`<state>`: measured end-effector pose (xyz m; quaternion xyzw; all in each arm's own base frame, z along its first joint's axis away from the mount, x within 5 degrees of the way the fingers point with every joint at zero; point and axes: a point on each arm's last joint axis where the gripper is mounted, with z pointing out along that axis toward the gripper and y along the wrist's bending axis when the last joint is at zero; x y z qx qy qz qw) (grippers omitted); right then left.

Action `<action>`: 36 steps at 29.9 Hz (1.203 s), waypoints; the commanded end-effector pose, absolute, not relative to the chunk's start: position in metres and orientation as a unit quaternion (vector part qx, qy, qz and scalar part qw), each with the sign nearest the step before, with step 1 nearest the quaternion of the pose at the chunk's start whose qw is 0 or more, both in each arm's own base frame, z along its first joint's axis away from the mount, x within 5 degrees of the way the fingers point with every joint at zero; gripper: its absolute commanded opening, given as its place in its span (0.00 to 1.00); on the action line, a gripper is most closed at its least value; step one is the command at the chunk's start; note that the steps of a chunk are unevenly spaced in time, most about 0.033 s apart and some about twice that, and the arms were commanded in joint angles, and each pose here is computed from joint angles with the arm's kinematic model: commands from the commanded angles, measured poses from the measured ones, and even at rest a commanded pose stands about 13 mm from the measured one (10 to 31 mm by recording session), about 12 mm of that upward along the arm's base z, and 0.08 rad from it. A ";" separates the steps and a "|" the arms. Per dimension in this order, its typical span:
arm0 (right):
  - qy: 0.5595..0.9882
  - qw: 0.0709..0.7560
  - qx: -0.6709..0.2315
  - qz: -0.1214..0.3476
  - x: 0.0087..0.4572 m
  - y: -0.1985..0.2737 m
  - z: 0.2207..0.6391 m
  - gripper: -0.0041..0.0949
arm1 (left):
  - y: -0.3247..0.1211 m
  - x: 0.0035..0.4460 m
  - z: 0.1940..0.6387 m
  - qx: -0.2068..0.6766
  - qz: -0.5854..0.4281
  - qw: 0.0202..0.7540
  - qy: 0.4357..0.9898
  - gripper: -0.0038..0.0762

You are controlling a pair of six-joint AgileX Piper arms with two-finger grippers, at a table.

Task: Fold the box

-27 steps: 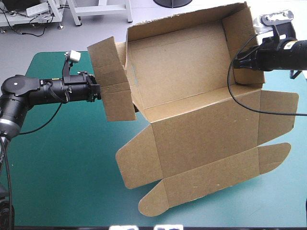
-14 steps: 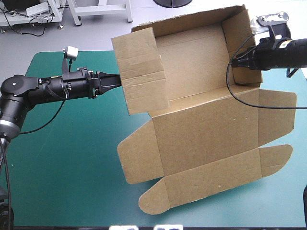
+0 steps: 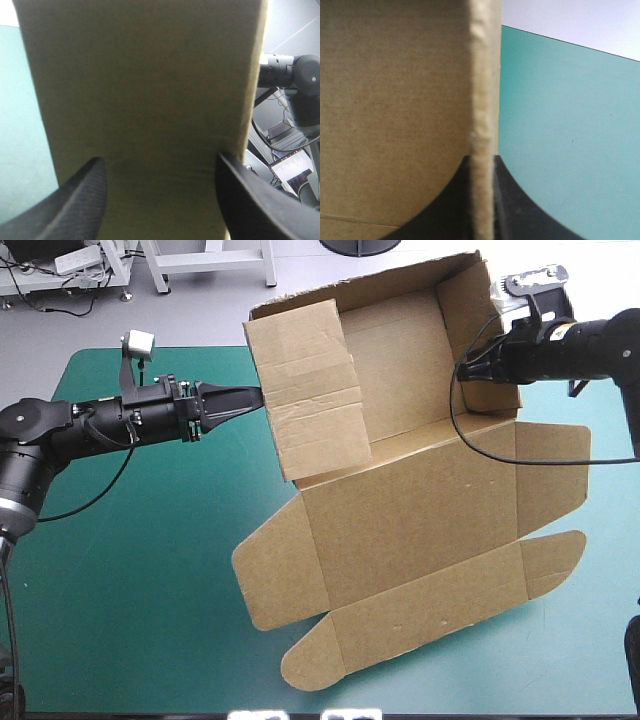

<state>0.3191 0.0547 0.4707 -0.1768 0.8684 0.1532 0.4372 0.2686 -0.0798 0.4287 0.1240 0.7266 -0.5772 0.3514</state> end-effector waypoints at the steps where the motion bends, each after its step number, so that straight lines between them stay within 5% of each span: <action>1: 0.837 0.499 -0.162 0.156 0.309 0.061 0.495 0.02 | -0.084 0.247 0.455 0.155 -0.618 0.354 0.684 0.62; 11: 0.836 0.498 -0.145 0.179 0.308 0.071 0.496 0.02 | -0.083 0.248 0.451 0.157 -0.587 0.364 0.706 0.62; 28: 0.836 0.494 -0.136 0.198 0.313 0.119 0.487 0.02 | -0.097 0.256 0.462 0.124 -0.356 0.459 0.804 0.62; 36: 0.828 0.502 -0.133 0.211 0.312 0.137 0.487 0.02 | -0.090 0.263 0.463 0.076 -0.324 0.488 0.807 0.60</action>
